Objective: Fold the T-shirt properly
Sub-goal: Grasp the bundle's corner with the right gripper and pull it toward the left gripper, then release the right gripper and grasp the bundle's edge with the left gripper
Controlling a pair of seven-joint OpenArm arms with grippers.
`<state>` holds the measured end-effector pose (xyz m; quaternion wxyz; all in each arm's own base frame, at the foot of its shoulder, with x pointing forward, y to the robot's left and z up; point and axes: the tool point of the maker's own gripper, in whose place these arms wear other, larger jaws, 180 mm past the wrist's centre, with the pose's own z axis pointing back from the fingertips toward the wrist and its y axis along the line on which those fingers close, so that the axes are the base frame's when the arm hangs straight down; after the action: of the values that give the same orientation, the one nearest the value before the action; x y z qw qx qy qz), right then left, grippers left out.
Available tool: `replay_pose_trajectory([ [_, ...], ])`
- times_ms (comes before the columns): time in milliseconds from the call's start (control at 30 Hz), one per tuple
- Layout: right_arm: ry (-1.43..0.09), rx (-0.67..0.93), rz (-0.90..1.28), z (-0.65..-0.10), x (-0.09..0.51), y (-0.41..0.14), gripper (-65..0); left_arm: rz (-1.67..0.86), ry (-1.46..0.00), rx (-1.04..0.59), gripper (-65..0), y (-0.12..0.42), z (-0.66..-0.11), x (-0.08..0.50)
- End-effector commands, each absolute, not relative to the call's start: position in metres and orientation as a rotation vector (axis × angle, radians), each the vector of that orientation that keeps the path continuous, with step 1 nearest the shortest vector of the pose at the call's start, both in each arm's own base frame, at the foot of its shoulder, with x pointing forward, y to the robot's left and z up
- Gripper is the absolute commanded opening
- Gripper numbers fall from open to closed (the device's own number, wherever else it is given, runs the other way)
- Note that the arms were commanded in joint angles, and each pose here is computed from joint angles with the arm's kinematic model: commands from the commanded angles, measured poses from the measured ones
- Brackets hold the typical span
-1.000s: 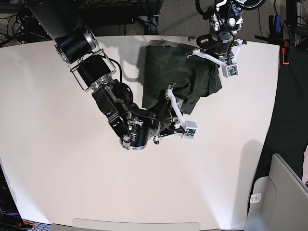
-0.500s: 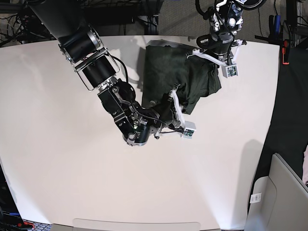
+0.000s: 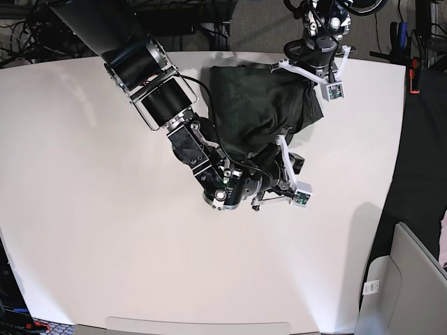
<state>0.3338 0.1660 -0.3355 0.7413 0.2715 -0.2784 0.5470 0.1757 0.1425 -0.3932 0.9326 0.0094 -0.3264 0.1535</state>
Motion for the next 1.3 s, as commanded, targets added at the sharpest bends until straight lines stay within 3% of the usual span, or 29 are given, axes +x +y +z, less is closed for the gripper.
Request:
replay_pose_trajectory([
  [0, -0.67, 0.62, 1.205, -0.316, 0.342, 0.175, -60.1, 0.316, -0.713, 0.024, -64.6, 0.143, -0.384, 0.179],
  [100, -0.64, 0.638, 1.201, -0.317, 0.338, 0.174, -59.1, 0.319, -0.735, 0.041, -64.6, 0.148, -0.383, 0.176],
  [300, -0.643, 0.794, 1.005, -0.296, 0.354, 0.154, -41.9, 0.367, -0.812, 0.108, -57.9, 0.177, -0.37, 0.185],
  [433, -0.639, 0.811, 0.896, -0.3, 0.369, 0.118, -44.3, 0.403, -0.839, 0.165, -53.7, 0.202, -0.363, 0.189],
  [667, -0.576, 0.767, 0.912, -0.315, 0.366, 0.096, -45.2, 0.434, -0.868, 0.217, -53.4, 0.224, -0.356, 0.191],
  [800, -0.591, 0.776, 0.91, -0.308, 0.369, 0.099, -45.1, 0.414, -0.998, 0.211, -53.1, 0.222, -0.335, 0.216],
  [1000, -0.623, 0.782, 0.925, -0.302, 0.363, 0.1, -45.1, 0.161, -1.052, 0.01, -52.5, 0.173, -0.315, 0.268],
  [1267, -0.637, 0.766, 0.779, -0.316, 0.373, 0.056, -45.1, -0.136, -1.068, -0.14, -43.9, 0.12, -0.306, 0.279],
])
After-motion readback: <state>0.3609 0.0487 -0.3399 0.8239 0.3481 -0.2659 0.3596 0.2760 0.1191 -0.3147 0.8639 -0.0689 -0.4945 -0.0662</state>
